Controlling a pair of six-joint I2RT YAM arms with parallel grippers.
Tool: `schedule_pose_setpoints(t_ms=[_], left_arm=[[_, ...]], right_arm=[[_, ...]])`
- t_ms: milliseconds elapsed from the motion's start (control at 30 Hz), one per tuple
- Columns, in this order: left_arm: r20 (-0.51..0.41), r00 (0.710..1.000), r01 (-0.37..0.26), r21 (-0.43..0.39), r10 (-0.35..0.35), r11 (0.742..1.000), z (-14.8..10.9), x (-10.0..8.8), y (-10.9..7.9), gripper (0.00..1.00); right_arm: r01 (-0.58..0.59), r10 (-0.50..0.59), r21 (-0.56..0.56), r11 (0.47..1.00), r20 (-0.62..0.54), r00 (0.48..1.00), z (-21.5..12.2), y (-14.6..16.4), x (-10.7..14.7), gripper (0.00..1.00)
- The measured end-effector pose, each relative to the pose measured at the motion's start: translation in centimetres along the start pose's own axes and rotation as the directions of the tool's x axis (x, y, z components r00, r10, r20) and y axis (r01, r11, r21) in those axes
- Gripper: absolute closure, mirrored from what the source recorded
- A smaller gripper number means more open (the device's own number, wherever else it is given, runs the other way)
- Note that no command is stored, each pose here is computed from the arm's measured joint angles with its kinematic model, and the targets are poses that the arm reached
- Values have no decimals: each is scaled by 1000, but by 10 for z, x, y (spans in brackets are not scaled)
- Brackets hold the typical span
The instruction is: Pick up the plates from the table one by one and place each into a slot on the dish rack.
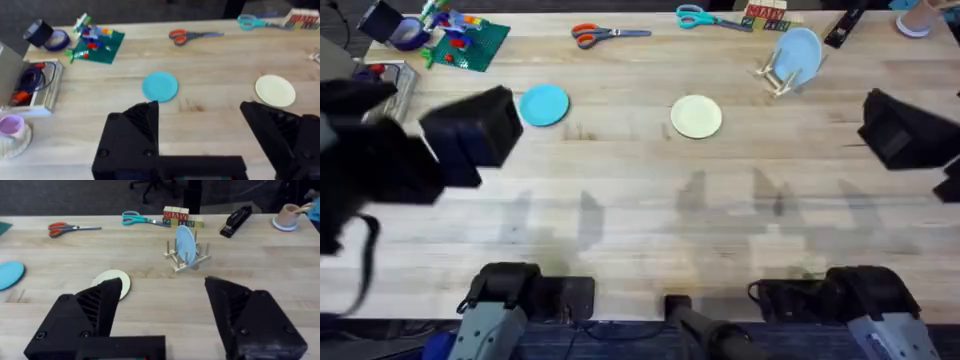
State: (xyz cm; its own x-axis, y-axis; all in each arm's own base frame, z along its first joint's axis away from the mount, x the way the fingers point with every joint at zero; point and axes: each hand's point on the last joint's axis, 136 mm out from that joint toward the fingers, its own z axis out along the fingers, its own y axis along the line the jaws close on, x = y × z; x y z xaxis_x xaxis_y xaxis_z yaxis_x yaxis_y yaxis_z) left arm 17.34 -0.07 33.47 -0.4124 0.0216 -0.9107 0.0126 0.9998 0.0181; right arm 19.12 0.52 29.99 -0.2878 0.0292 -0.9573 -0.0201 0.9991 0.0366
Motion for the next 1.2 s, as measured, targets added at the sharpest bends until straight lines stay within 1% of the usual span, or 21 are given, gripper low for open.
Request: schedule_pose_setpoints(t_ms=[100,233,367,467,600,700,800,933,967,1033,1067,1133,1167,1200], left_arm=[[-92,996,1,2,-1,1000,6,-6,0,7],[-212,977,3,6,-2,1000,21,-13,0,7],[-325,946,13,12,-8,1000,38,-16,-1,7],[-384,923,24,13,-17,1000,51,-16,-1,7],[-439,898,34,15,-24,999,70,-13,-2,7],[-467,884,37,17,-25,999,79,-10,-3,7],[-482,876,39,19,-25,999,83,-8,-3,7],[-487,873,42,18,-28,999,85,-7,-3,7],[-488,872,46,16,-32,999,85,-7,-3,43],[-488,872,47,16,-34,999,84,-7,-4,329],[-488,872,48,16,-34,999,84,-7,-4,500],[-488,872,48,17,-34,999,84,-7,-4,798],[-488,872,47,18,-32,999,84,-7,-4,917],[-490,871,47,20,-31,999,84,-7,-4,949]], right_arm=[[-2,2,2,1000,-73,997,6,0,-7,8],[-4,5,6,1000,-194,981,19,0,-10,9],[-1,4,9,1000,-332,943,32,-1,-7,8],[14,-11,4,1000,-396,918,42,-1,-12,7],[31,-29,-4,1000,-454,890,50,-1,-20,6],[46,-46,-13,999,-496,867,52,-1,-23,7],[52,-54,-19,998,-538,841,56,-1,-19,7],[58,-62,-26,998,-573,817,66,-1,-12,8],[58,-63,-26,998,-578,813,68,-1,-11,8],[58,-62,-26,998,-582,811,69,-1,-11,7],[58,-63,-26,998,-581,811,69,-1,-11,8],[58,-63,-26,998,-580,812,70,-1,-11,7],[58,-63,-26,998,-580,812,70,-1,-11,7],[58,-63,-26,998,-581,812,69,-1,-11,7]])
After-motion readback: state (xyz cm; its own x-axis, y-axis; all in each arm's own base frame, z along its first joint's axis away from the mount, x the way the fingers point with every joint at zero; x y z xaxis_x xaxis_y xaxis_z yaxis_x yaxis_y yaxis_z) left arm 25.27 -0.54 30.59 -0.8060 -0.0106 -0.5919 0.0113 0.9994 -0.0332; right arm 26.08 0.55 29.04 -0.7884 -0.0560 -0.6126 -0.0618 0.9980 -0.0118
